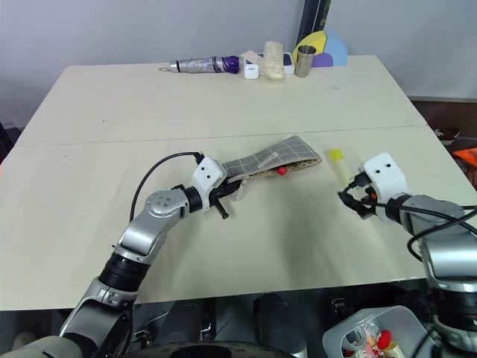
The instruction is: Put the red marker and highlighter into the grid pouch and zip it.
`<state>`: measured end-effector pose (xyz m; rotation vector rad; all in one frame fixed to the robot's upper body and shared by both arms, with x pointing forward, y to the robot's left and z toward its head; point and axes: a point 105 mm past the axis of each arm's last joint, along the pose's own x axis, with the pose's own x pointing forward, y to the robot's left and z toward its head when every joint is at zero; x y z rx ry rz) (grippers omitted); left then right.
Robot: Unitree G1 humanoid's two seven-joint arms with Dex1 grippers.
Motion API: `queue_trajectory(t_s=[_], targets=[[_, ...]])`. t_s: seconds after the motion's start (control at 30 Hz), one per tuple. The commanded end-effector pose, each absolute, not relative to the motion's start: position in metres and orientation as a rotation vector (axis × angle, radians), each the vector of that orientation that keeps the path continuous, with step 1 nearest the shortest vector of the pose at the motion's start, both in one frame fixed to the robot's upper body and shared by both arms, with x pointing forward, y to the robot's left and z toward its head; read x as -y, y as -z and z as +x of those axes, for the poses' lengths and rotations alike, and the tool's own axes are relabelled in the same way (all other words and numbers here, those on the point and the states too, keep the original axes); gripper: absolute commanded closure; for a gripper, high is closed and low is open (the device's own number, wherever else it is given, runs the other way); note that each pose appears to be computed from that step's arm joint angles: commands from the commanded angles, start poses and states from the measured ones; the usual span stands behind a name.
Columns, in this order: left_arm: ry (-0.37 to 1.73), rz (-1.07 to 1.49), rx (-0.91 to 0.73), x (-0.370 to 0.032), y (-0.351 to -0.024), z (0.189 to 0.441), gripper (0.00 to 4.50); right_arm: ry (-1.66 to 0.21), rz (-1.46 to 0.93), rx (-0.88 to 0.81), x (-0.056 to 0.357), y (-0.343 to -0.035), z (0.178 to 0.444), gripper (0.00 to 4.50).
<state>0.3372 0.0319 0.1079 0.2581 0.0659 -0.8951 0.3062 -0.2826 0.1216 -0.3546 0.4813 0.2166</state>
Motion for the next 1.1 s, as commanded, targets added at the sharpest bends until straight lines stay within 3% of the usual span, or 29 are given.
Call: queue_trajectory(t_s=[0.03, 0.17, 0.2, 0.27, 0.4, 0.43, 0.6, 0.77, 0.9, 1.1], targets=[[0.837, 0.269, -0.017, -0.031, -0.121, 0.346, 4.5, -0.063, -0.258, -0.405, 0.302, -0.129, 0.324, 0.73], [0.807, 0.279, -0.013, -0.029, -0.12, 0.35, 4.5, -0.002, -0.158, -0.391, 0.31, -0.12, 0.336, 0.73], [0.802, 0.281, -0.01, -0.028, -0.121, 0.351, 4.5, 0.017, -0.147, -0.394, 0.313, -0.118, 0.338, 0.97], [0.797, 0.281, -0.007, -0.027, -0.121, 0.352, 4.5, 0.03, -0.138, -0.397, 0.315, -0.115, 0.34, 1.54], [0.773, 0.276, -0.003, -0.028, -0.123, 0.356, 4.5, -0.01, -0.141, -0.387, 0.307, -0.12, 0.339, 3.54], [0.772, 0.277, -0.003, -0.028, -0.122, 0.356, 4.5, -0.016, -0.144, -0.385, 0.305, -0.121, 0.338, 3.65], [0.779, 0.301, -0.004, -0.029, -0.12, 0.358, 4.5, -0.229, -0.381, -0.367, 0.272, -0.143, 0.32, 3.65], [0.781, 0.311, -0.002, -0.034, -0.12, 0.361, 4.5, -0.489, -0.574, -0.273, 0.234, -0.185, 0.289, 3.65], [0.808, 0.319, 0.012, -0.032, -0.121, 0.361, 4.5, -0.592, -0.578, -0.271, 0.208, -0.188, 0.281, 3.65], [0.844, 0.316, 0.033, -0.026, -0.124, 0.355, 4.5, -0.561, -0.564, -0.308, 0.207, -0.178, 0.287, 3.65]])
